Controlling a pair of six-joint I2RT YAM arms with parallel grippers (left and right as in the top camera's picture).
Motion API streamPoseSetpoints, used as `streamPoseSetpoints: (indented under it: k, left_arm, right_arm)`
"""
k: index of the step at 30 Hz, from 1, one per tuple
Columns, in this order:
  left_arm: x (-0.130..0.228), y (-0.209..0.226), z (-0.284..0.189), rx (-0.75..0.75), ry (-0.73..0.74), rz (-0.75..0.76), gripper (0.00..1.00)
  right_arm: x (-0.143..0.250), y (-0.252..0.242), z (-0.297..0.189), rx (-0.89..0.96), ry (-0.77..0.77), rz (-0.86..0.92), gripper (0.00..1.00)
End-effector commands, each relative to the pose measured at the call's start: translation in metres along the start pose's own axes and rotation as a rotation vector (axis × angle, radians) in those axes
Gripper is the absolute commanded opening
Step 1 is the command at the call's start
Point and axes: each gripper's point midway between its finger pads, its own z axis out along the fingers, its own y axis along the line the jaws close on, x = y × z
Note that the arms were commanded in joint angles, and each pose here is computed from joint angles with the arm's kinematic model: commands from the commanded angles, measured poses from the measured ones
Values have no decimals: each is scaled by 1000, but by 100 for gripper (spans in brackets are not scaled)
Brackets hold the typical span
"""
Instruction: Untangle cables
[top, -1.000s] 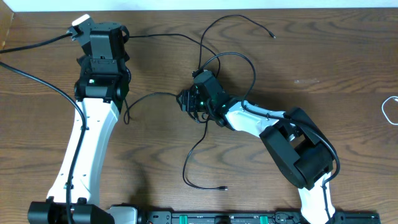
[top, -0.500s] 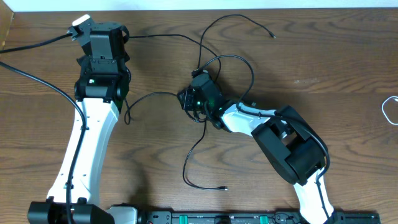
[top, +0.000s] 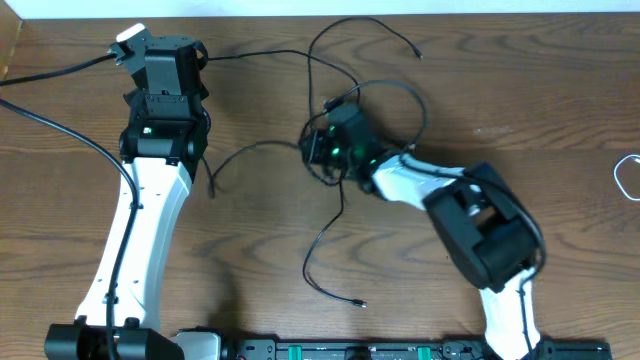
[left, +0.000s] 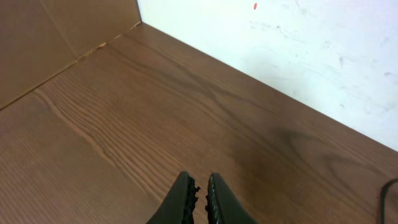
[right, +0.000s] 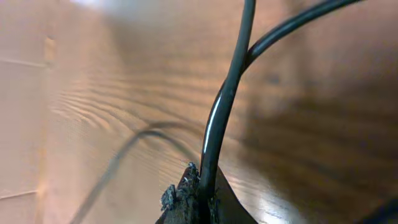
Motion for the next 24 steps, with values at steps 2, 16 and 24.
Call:
streamPoseSetpoints:
  k: [2, 16, 24]
  left_arm:
    - [-14, 10, -2, -66, -54, -13, 8]
    - [-64, 140, -41, -779, -360, -105, 8]
    - [-109, 178, -85, -1003, -533, -272, 8]
  right_arm:
    - [-56, 70, -68, -181, -77, -63, 1]
    - [-96, 31, -184, 96, -147, -158, 1]
    - [-95, -36, -203, 385, -140, -130, 1]
